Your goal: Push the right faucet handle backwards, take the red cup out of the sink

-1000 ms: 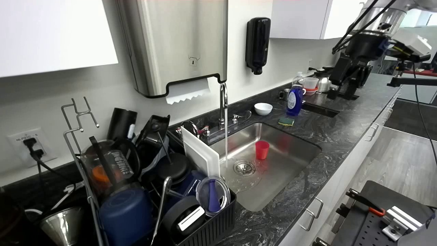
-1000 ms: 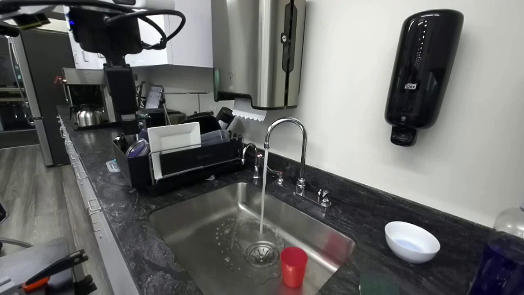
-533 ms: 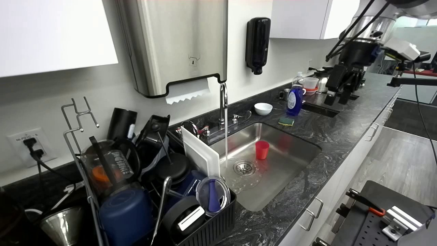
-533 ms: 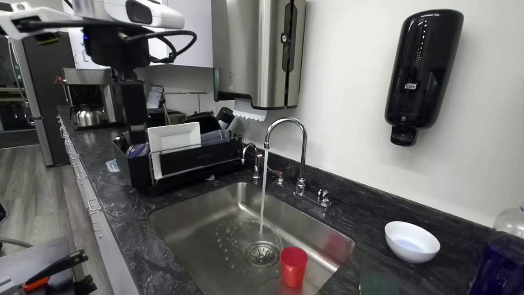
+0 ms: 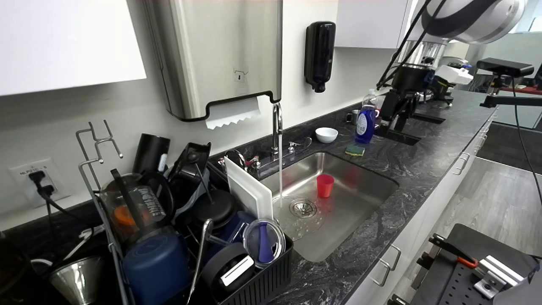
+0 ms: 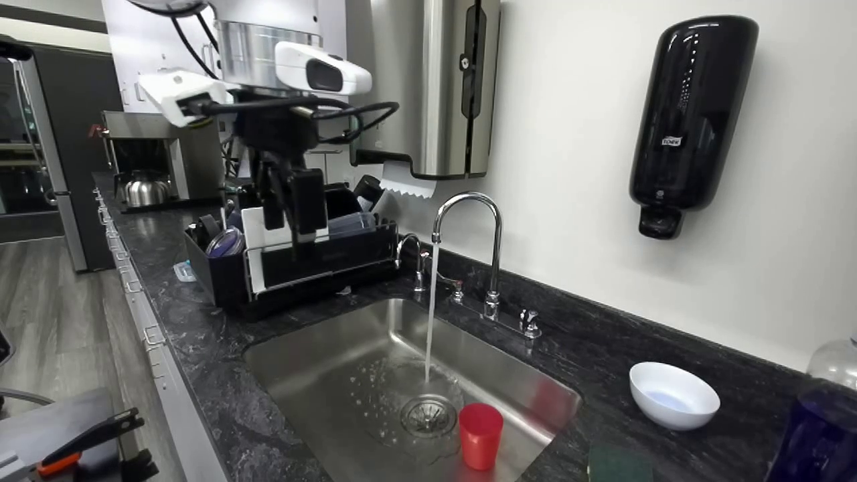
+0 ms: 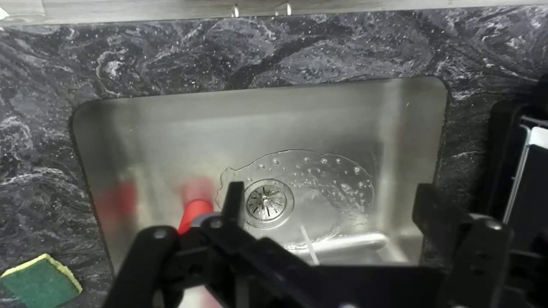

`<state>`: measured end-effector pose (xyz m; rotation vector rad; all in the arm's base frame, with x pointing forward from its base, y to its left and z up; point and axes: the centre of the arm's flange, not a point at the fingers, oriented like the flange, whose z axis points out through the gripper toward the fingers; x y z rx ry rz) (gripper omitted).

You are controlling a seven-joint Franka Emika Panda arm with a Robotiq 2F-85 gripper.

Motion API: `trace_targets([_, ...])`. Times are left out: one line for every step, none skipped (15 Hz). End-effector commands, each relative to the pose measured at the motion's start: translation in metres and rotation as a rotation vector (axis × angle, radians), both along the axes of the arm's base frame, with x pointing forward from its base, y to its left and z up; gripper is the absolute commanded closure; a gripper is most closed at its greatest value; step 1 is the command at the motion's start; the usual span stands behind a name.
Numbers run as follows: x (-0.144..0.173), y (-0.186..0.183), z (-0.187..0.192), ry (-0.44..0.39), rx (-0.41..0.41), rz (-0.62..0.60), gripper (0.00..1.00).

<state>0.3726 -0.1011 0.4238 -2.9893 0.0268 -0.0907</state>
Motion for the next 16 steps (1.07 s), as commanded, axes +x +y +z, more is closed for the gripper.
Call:
trace_targets([0.041, -0.029, -0.015, -0.005, 0.016, 0.053, 0.00])
trace_targets([0.049, -0.036, -0.018, -0.010, 0.017, 0.069, 0.00])
trace_targets([0.058, -0.045, -0.022, -0.011, 0.027, 0.093, 0.00])
trace_targets([0.067, -0.053, -0.024, -0.008, 0.043, 0.125, 0.00])
trace_targets([0.077, -0.059, -0.030, -0.007, 0.057, 0.156, 0.00])
trace_targets([0.084, -0.066, -0.032, -0.006, 0.070, 0.182, 0.00])
trace_targets([0.093, -0.071, -0.037, -0.006, 0.078, 0.209, 0.00])
trace_targets([0.101, -0.076, -0.040, -0.005, 0.083, 0.230, 0.00])
trace_targets([0.110, -0.080, -0.044, -0.004, 0.085, 0.250, 0.00])
trace_targets([0.117, -0.084, -0.047, 0.000, 0.084, 0.268, 0.00])
trace_targets([0.125, -0.087, -0.050, 0.001, 0.082, 0.283, 0.00])
trace_targets([0.131, -0.090, -0.051, 0.006, 0.075, 0.300, 0.00])
trace_targets([0.139, -0.091, -0.053, 0.009, 0.064, 0.316, 0.00])
trace_targets([0.144, -0.093, -0.053, 0.010, 0.058, 0.331, 0.00])
trace_targets([0.150, -0.091, -0.054, 0.010, 0.051, 0.344, 0.00])
trace_targets([0.155, -0.090, -0.054, 0.009, 0.045, 0.347, 0.00])
